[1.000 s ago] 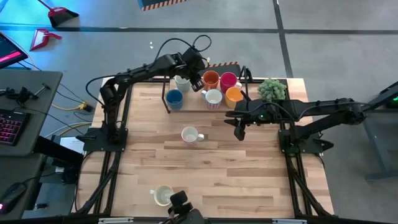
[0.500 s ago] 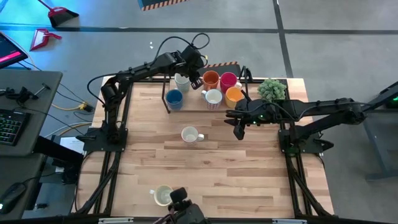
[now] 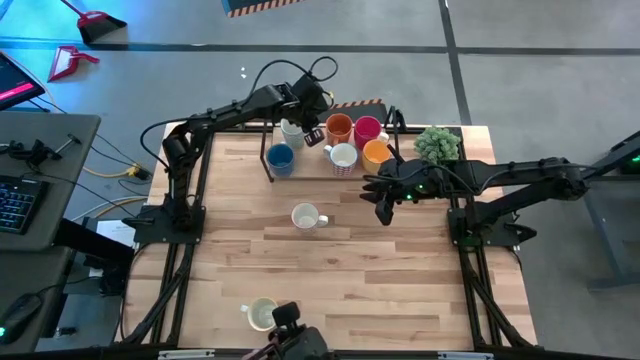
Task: Place coffee mugs
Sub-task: Adjust the white blue mug on the shelf
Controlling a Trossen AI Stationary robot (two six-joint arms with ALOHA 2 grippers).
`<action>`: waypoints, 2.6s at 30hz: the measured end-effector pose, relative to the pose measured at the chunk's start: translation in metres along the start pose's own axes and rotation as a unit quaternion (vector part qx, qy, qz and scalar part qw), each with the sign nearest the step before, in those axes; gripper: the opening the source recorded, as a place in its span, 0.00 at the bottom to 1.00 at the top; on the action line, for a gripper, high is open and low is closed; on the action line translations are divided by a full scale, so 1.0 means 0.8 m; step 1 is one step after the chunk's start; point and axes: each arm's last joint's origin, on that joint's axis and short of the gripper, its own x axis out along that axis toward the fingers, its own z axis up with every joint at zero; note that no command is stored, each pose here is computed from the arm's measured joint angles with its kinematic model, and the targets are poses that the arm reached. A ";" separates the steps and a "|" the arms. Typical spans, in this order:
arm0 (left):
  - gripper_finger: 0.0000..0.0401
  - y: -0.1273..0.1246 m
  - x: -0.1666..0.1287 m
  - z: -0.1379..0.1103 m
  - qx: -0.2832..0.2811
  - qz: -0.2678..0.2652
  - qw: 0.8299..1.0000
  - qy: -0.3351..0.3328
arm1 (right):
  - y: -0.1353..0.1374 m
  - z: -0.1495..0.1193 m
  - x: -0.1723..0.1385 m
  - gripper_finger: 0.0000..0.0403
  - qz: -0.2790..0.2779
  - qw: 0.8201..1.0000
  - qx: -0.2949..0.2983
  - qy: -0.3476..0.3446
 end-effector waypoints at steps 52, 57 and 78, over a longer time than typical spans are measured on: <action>0.08 0.009 0.009 -0.019 0.002 -0.001 0.997 0.073 | 0.005 0.005 0.000 0.26 0.045 0.999 0.005 -0.008; 0.08 0.009 0.009 -0.021 0.003 0.006 0.997 0.082 | 0.005 0.005 0.000 0.26 0.045 0.999 0.003 -0.008; 0.08 0.010 0.008 -0.025 0.006 0.018 0.995 0.101 | 0.005 0.003 0.000 0.26 0.053 0.999 -0.002 0.000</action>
